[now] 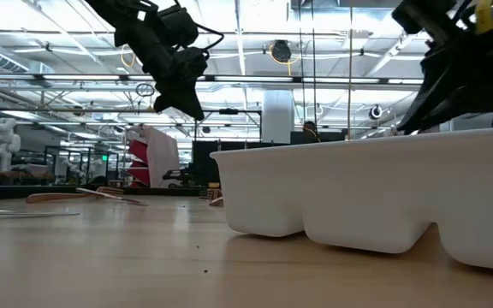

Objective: Sort silverware
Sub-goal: Put the gold table knife into the cutlery tray

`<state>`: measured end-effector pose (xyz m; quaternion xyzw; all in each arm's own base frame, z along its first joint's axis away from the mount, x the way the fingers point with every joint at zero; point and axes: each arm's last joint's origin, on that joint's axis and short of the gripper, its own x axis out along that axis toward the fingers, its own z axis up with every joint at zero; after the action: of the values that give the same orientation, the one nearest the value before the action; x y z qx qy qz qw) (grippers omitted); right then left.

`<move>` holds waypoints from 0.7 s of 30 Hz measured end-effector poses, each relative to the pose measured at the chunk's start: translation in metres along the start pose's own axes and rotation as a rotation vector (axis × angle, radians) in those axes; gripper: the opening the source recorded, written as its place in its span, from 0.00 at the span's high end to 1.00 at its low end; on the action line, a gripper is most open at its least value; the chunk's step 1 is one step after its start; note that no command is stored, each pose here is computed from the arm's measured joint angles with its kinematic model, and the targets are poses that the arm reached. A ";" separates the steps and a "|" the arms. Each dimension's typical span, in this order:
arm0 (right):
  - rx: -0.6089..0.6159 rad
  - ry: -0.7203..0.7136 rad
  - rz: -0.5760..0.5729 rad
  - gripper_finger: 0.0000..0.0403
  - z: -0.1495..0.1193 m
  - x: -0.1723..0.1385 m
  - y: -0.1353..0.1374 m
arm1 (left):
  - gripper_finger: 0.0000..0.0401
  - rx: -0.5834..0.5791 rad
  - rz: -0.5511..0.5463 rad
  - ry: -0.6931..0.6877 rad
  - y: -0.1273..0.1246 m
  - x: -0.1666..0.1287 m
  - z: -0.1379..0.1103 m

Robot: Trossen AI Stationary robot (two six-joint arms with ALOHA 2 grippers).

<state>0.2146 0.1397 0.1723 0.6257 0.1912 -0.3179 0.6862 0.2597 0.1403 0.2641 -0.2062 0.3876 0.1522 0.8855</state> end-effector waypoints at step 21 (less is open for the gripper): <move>-0.027 -0.002 -0.016 0.88 -0.008 0.022 -0.006 | 0.98 0.018 0.000 0.001 0.000 0.000 0.000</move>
<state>0.2275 0.1433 0.1523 0.6145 0.2001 -0.3213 0.6922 0.2597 0.1401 0.2640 -0.1981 0.3895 0.1486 0.8871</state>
